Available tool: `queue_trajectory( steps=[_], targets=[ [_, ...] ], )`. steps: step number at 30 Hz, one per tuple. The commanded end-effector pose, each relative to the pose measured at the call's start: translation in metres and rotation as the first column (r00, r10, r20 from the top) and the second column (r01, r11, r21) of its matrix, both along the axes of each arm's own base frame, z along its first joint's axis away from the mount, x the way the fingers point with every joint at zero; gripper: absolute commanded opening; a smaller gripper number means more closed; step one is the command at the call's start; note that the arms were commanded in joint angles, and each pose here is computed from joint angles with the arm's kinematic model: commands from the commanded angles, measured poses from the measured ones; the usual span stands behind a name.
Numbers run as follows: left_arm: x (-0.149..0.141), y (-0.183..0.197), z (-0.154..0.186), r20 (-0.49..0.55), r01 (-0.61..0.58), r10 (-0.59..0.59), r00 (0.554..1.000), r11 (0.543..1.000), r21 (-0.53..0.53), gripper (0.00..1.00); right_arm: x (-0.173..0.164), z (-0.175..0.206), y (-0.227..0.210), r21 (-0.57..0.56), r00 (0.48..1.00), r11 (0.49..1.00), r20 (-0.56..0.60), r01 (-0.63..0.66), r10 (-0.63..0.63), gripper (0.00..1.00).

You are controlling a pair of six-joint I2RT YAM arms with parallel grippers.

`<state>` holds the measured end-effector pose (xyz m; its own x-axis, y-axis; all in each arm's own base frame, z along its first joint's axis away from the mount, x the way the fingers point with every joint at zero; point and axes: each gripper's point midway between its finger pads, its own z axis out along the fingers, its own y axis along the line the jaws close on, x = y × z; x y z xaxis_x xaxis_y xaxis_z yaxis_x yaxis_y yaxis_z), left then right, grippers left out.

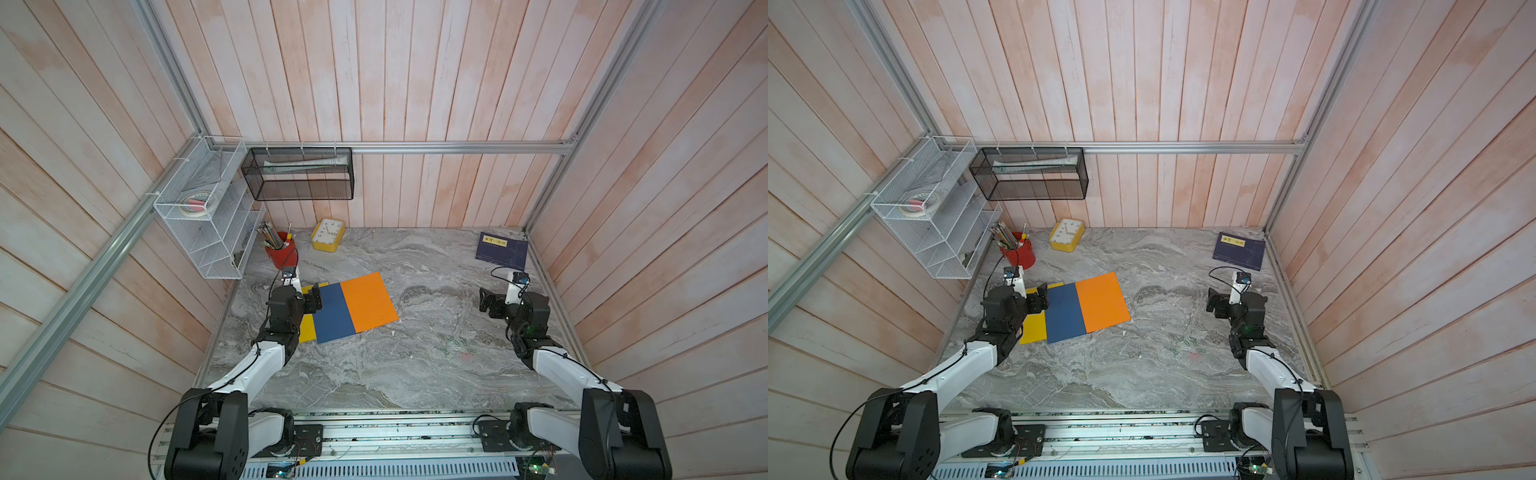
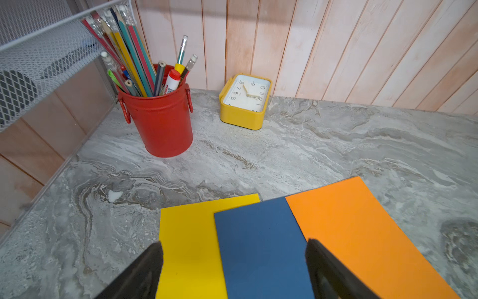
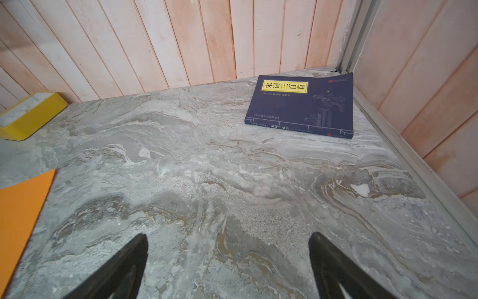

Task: Unclip the paperclips from the documents
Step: Reset both arms

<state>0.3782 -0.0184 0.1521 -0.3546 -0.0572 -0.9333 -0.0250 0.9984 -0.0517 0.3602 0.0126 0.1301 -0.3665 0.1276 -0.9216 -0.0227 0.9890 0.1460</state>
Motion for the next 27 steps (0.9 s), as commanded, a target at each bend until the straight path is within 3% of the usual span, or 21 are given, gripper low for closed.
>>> queue_trajectory(
  steps=[1,9,27],
  targets=[
    [0.009,0.014,0.021,0.143,-0.042,0.035,0.989,0.998,0.044,0.89,0.012,0.019,-0.016,-0.053,0.99,0.996,0.128,0.072,-0.064,0.98],
    [0.014,0.027,0.0,0.187,-0.083,0.071,0.98,0.995,0.062,0.89,0.014,0.016,-0.035,-0.085,0.974,0.986,0.191,0.144,-0.125,0.98],
    [0.014,0.038,-0.016,0.226,-0.126,0.111,0.968,0.99,0.055,0.89,0.014,0.0,-0.033,-0.078,0.958,0.992,0.277,0.097,-0.072,0.98]
  ],
)
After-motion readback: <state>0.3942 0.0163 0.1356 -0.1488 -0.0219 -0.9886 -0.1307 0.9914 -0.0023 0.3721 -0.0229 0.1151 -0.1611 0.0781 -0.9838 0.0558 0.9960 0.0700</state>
